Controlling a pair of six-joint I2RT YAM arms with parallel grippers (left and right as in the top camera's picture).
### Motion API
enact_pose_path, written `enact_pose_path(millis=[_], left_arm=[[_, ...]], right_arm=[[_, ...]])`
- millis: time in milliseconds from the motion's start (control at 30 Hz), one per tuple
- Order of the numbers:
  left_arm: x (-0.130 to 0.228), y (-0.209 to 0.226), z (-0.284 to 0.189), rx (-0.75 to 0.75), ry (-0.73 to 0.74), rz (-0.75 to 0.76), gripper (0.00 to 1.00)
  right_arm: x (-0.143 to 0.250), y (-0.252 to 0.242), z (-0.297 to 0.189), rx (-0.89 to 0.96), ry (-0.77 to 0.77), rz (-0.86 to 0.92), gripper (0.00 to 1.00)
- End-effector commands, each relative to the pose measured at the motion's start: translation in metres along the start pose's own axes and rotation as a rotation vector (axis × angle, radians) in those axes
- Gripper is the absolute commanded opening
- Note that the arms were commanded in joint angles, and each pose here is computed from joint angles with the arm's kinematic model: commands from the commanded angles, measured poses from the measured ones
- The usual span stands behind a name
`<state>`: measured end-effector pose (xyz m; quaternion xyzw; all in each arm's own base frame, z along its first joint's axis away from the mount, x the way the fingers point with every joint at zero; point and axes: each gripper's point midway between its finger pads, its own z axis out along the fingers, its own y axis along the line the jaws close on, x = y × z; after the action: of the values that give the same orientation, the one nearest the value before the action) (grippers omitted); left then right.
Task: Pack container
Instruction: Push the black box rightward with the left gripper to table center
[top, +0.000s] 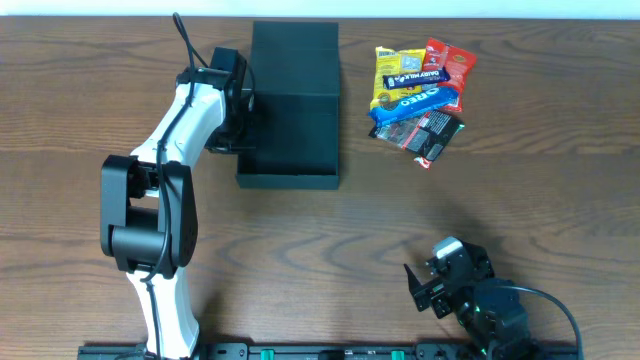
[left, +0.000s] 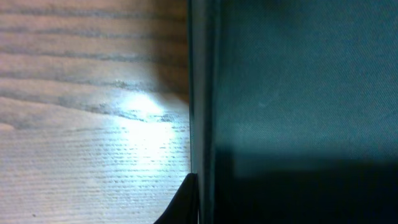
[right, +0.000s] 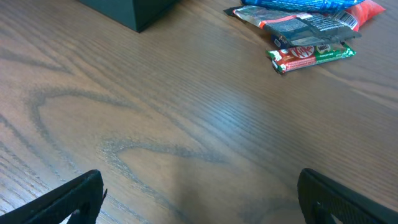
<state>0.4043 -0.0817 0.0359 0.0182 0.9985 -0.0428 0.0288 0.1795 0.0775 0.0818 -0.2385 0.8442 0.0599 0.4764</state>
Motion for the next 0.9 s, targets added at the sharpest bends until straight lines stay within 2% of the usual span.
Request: enact_pose_path(millis=[0, 200, 333, 533, 867], left_arm=[[0.003, -0.005, -0.003, 0.015, 0.014, -0.065, 0.06], [0.006, -0.015, -0.002, 0.018, 0.022, -0.043, 0.06], [0.008, -0.033, -0.001, 0.017, 0.017, 0.035, 0.06], [0.009, -0.035, 0.000, -0.058, 0.004, 0.078, 0.06], [0.010, -0.038, 0.000, -0.046, 0.007, 0.055, 0.06]], right_arm=[[0.003, -0.001, 0.002, 0.007, 0.006, 0.008, 0.99], [0.003, -0.001, 0.002, 0.007, 0.006, 0.008, 0.99], [0.003, -0.001, 0.002, 0.007, 0.006, 0.008, 0.99], [0.003, -0.001, 0.002, 0.007, 0.006, 0.008, 0.99], [0.003, -0.001, 0.002, 0.007, 0.006, 0.008, 0.99]])
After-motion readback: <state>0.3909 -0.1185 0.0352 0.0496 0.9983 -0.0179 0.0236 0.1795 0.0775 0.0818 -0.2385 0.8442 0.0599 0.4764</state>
